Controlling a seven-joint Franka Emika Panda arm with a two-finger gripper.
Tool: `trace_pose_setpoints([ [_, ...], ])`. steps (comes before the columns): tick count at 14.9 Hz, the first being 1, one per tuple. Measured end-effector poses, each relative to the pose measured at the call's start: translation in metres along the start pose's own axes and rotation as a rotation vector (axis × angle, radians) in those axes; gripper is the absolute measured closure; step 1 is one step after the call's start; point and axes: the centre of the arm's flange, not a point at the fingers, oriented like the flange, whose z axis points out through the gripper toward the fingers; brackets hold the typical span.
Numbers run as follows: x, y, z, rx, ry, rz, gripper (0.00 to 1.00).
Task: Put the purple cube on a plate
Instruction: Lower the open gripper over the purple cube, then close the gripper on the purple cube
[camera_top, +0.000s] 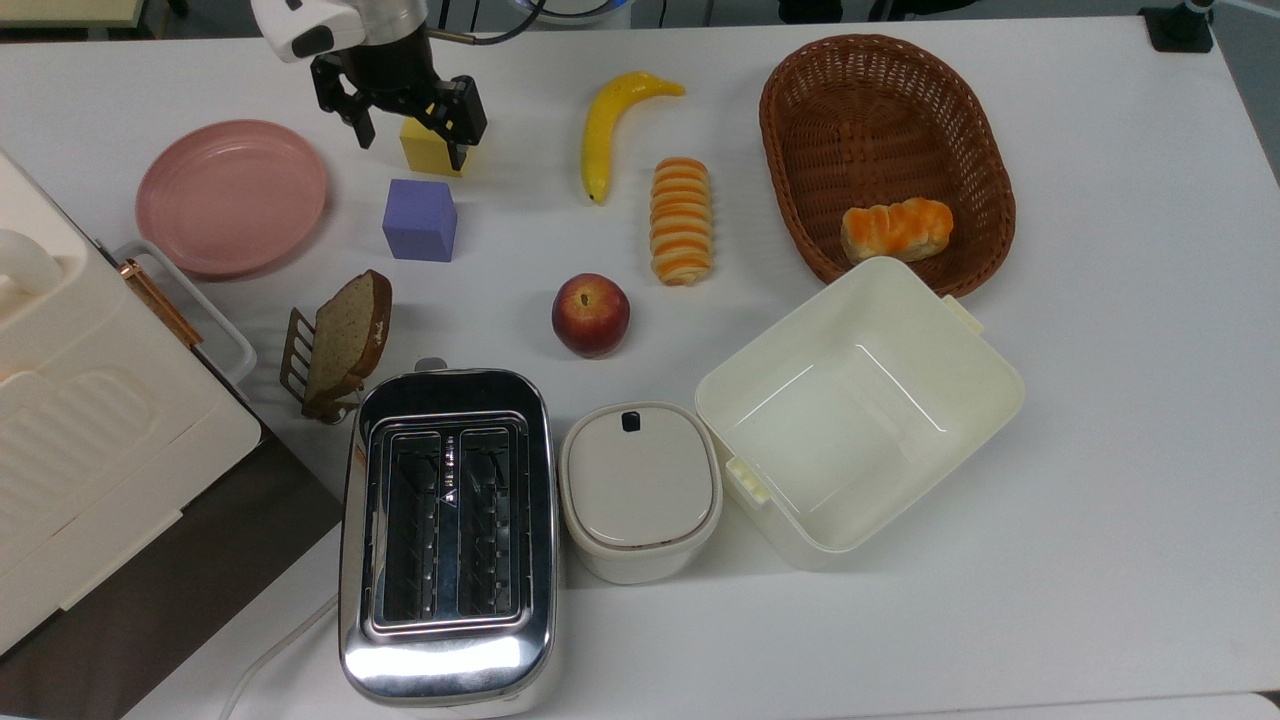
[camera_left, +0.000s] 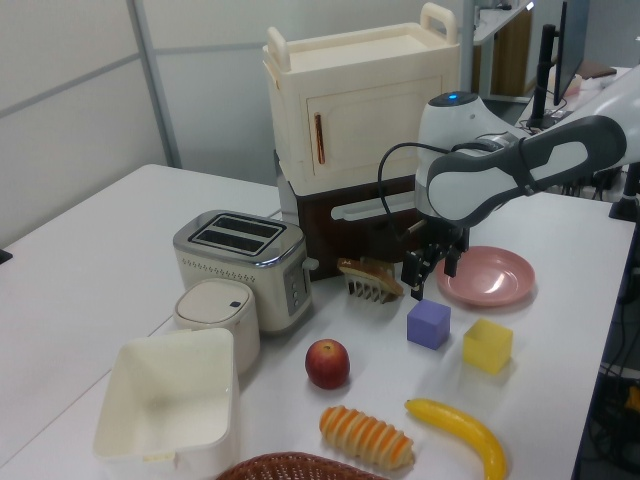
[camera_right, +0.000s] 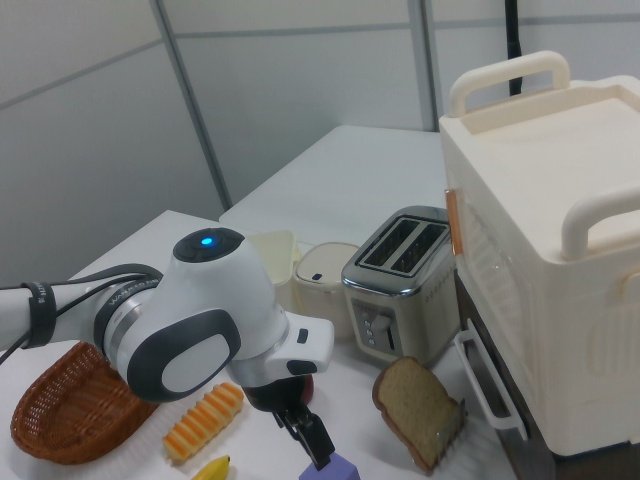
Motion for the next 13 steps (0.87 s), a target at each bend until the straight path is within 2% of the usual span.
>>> trace_pose_setpoints([
  [3, 0.0, 0.004, 0.002, 0.001, -0.004, 0.006, 0.0],
  [8, 0.004, -0.001, 0.047, -0.012, -0.087, -0.002, 0.0],
  [13, 0.03, 0.0, 0.077, -0.057, -0.093, -0.03, 0.0],
])
